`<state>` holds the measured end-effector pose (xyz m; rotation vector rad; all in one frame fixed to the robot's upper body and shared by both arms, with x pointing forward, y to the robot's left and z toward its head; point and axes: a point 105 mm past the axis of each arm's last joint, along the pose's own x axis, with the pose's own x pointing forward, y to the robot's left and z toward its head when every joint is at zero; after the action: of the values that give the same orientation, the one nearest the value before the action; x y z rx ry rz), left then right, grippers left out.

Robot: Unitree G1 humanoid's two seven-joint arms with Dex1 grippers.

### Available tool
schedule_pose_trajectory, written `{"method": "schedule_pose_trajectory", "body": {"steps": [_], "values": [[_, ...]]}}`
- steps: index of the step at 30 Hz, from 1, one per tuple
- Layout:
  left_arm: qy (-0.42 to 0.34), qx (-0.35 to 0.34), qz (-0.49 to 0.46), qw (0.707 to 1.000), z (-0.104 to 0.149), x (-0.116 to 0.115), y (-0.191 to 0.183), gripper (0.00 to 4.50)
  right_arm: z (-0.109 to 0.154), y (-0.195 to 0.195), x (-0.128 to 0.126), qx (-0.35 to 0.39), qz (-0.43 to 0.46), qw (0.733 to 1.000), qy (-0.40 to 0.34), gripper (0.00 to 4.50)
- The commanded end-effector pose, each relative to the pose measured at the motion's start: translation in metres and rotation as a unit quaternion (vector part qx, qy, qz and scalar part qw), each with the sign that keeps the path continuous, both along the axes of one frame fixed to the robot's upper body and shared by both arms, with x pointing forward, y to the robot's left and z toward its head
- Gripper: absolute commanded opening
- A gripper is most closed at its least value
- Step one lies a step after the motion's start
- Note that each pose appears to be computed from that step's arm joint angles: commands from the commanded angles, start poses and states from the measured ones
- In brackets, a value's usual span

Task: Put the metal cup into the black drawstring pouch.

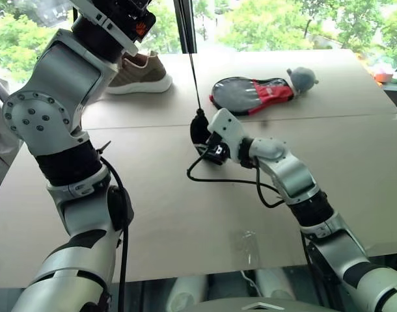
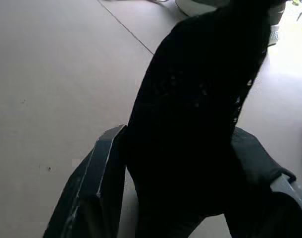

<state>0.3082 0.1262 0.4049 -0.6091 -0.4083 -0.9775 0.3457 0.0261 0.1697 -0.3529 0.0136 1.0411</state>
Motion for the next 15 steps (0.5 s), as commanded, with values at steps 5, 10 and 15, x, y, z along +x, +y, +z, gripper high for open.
{"method": "schedule_pose_trajectory", "body": {"steps": [5,10,15], "values": [[0.026,0.126,0.054,0.99,-0.062,0.003,0.019,0.0,0.008,-0.024,-0.026,0.04,0.072,0.995,0.055,2.52],[0.089,0.229,0.077,0.966,-0.136,0.003,0.036,0.0,-0.002,-0.062,-0.023,0.034,0.042,0.996,0.078,2.52],[0.126,0.295,0.082,0.944,-0.185,-0.004,0.047,0.0,-0.008,-0.094,-0.026,0.033,0.018,0.993,0.112,2.52]]}}
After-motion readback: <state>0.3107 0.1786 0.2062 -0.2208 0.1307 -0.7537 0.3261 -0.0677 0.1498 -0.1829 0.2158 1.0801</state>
